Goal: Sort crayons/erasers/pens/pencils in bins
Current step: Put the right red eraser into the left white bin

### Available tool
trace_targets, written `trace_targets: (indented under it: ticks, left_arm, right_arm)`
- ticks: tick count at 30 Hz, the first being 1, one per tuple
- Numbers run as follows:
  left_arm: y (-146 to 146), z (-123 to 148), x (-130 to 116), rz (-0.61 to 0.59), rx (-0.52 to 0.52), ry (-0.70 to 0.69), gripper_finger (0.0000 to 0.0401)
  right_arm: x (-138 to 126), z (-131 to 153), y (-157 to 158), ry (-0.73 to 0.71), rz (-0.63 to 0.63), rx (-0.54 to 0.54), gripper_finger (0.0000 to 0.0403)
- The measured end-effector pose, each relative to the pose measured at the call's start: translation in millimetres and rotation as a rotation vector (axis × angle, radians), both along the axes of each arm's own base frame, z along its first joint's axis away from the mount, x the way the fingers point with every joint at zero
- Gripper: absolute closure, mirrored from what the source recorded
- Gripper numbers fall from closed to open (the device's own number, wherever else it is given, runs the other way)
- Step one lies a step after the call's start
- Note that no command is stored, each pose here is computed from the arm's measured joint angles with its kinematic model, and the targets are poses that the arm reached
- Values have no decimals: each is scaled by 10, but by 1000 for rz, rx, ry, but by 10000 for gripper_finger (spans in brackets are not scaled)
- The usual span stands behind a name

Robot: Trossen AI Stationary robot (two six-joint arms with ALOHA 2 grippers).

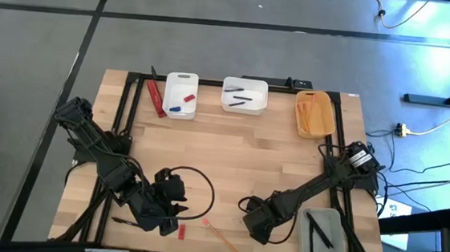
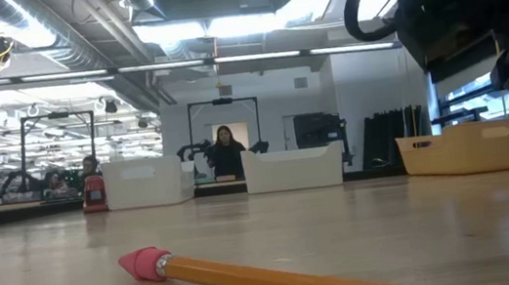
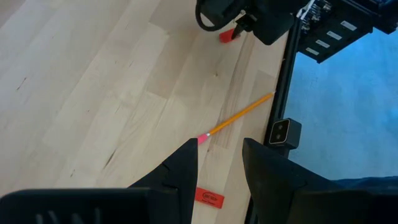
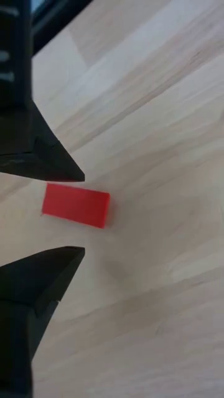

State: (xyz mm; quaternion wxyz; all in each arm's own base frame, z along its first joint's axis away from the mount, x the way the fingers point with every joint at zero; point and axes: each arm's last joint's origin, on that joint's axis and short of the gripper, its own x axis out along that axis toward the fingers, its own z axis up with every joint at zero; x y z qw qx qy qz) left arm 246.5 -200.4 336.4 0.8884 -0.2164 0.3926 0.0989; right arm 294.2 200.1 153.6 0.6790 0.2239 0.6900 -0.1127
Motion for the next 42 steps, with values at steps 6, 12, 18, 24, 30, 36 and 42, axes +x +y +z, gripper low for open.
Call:
trace_targets:
  ticks: [6,12,18,24,30,36,42]
  left_arm:
    - [0,0,0,-1,0,0,282]
    - [0,0,0,-1,1,0,282]
    - [0,0,0,-1,1,0,282]
    - [1,0,1,0,0,0,282]
    - [1,0,0,0,1,1,282]
    - [2,1,0,0,0,0,282]
    - [2,1,0,0,0,0,282]
  right_arm:
    - [9,-70,7,15,7,-11,222]
    - [14,-73,11,10,9,-8,222]
    - [19,-73,9,5,-32,-17,222]
    - [43,-148,24,9,-44,-23,222]
    - [53,-206,31,24,-46,-33,222]
    - [53,-205,29,23,-42,-34,224]
    - [46,-215,22,29,-43,-39,262]
